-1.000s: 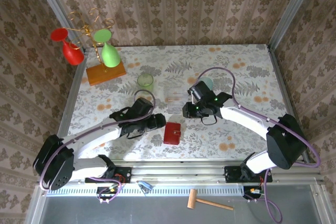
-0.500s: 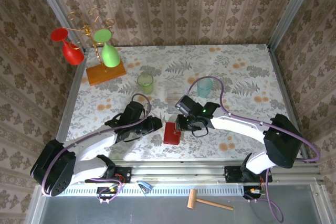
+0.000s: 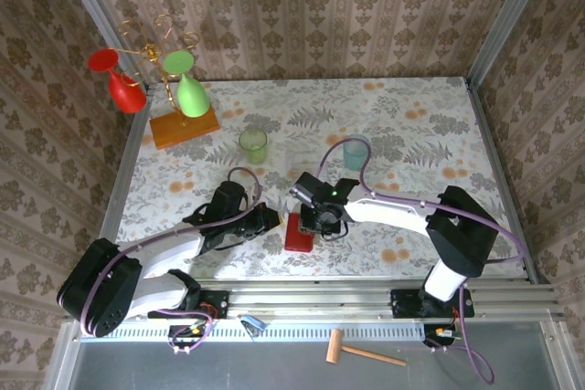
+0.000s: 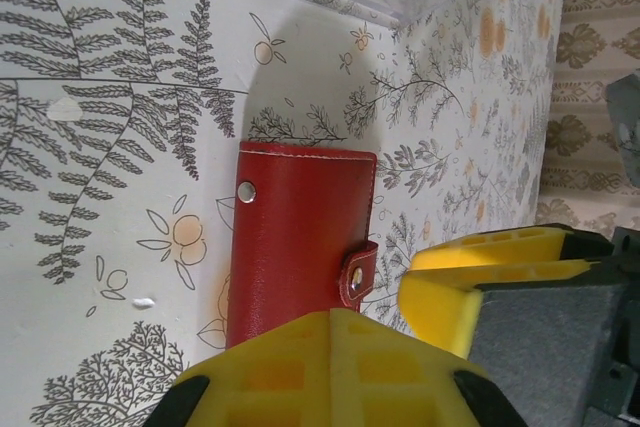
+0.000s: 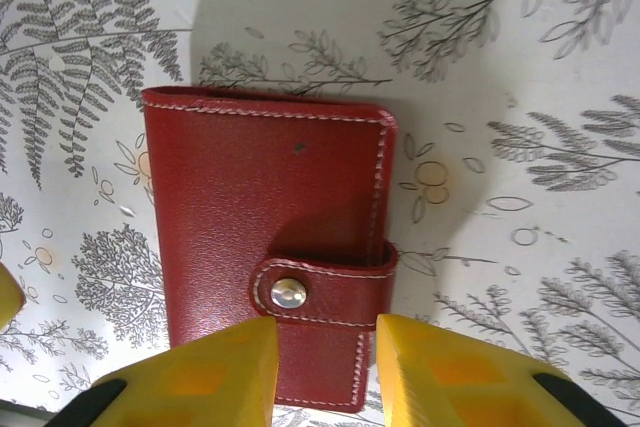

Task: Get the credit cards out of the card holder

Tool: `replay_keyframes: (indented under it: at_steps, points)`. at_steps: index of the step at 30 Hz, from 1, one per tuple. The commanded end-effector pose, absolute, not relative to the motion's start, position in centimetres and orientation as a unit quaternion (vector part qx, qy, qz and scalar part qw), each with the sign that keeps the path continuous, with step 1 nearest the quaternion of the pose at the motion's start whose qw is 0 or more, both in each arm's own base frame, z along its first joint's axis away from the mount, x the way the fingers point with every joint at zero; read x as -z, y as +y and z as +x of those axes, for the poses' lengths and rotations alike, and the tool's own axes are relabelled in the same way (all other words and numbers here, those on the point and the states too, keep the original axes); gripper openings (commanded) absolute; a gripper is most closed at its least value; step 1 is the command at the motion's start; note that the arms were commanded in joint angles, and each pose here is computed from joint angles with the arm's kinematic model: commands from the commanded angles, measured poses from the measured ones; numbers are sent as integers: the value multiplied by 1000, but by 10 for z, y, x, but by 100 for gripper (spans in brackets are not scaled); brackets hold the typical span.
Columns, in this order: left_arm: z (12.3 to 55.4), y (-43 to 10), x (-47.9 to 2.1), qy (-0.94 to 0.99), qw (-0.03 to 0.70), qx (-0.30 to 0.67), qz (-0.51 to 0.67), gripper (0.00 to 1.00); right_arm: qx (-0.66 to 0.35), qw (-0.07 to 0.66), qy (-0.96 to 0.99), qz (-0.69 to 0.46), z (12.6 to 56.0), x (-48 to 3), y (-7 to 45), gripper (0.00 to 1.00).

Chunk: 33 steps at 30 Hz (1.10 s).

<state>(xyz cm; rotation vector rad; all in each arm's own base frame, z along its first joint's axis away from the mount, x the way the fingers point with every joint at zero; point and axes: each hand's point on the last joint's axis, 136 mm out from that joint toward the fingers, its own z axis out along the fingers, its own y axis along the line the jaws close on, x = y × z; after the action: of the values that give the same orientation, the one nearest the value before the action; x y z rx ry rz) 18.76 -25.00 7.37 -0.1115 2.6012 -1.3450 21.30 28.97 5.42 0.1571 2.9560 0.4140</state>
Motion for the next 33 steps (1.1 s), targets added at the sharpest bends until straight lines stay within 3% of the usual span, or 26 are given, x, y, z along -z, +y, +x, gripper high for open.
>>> replay_keyframes:
  at_steps: [1, 19, 33]
  points:
    - [188, -253, -77, 874, 105, 474, -31, 5, -106, 80, 989, 68, 215, -55, 289, 32]
    - [193, -244, -67, 877, 99, 468, -39, 5, -65, 54, 995, 57, 211, -34, 300, 34]
    - [191, -245, -59, 879, 88, 467, -44, 5, -60, 43, 995, 60, 207, -16, 299, 29]
